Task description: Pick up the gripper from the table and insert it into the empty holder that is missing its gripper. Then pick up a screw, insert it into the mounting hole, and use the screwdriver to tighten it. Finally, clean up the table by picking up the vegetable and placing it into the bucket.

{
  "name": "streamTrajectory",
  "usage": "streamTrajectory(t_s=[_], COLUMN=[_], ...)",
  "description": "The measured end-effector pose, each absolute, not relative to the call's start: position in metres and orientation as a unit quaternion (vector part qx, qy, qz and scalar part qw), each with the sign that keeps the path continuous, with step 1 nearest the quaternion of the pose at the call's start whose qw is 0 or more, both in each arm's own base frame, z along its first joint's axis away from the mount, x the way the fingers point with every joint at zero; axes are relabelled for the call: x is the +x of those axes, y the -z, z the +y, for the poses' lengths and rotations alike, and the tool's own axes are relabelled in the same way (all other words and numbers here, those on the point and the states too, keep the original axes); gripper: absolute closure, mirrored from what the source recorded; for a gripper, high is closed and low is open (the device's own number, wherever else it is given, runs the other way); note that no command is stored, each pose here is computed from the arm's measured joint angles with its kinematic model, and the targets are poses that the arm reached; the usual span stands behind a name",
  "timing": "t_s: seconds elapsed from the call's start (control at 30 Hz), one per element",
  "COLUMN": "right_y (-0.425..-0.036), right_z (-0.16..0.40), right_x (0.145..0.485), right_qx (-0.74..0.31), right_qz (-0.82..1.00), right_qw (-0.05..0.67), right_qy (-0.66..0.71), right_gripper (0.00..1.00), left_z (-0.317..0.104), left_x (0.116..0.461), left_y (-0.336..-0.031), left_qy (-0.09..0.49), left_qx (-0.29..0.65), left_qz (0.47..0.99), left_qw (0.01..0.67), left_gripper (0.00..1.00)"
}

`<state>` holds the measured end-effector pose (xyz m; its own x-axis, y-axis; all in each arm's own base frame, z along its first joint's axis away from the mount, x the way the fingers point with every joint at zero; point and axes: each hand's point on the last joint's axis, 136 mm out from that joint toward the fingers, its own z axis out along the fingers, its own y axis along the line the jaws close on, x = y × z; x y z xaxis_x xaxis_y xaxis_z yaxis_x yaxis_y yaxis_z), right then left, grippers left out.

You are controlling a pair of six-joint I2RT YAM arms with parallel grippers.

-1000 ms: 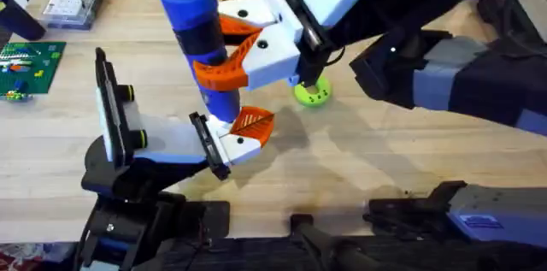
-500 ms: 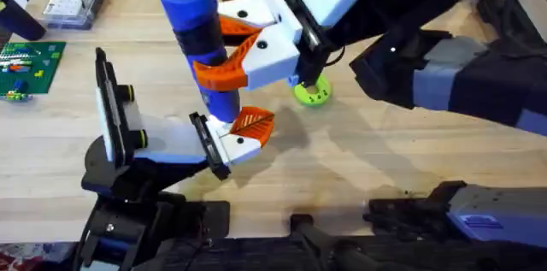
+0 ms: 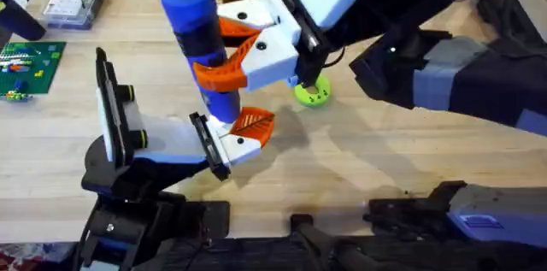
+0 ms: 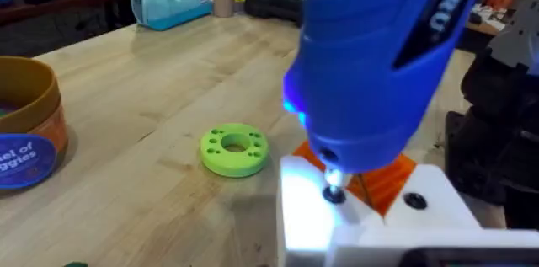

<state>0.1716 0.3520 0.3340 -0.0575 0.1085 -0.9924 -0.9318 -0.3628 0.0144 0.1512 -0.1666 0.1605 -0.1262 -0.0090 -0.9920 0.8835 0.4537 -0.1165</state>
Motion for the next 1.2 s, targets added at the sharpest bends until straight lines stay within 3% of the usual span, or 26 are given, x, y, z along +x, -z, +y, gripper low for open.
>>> streamTrajectory(t_s=[0.8, 1.07, 1.2], right_y=[-0.342, -0.424, -0.445], right_z=[0.351, 0.344, 0.341], right_x=[0.175, 0.193, 0.190], right_qx=[-0.537, -0.548, -0.558], right_qz=[0.393, 0.364, 0.343], right_qw=[0.398, 0.436, 0.451], right_qy=[-0.632, -0.614, -0.606], right_gripper=[0.956, 0.955, 0.955], left_z=[-0.167, -0.167, -0.167], left_x=[0.150, 0.151, 0.151], left_y=[-0.163, -0.162, -0.162], left_qy=[0.392, 0.392, 0.392], left_qx=[0.348, 0.346, 0.346], left_qz=[0.632, 0.637, 0.637], left_qw=[0.570, 0.567, 0.567], left_gripper=[0.984, 0.984, 0.984])
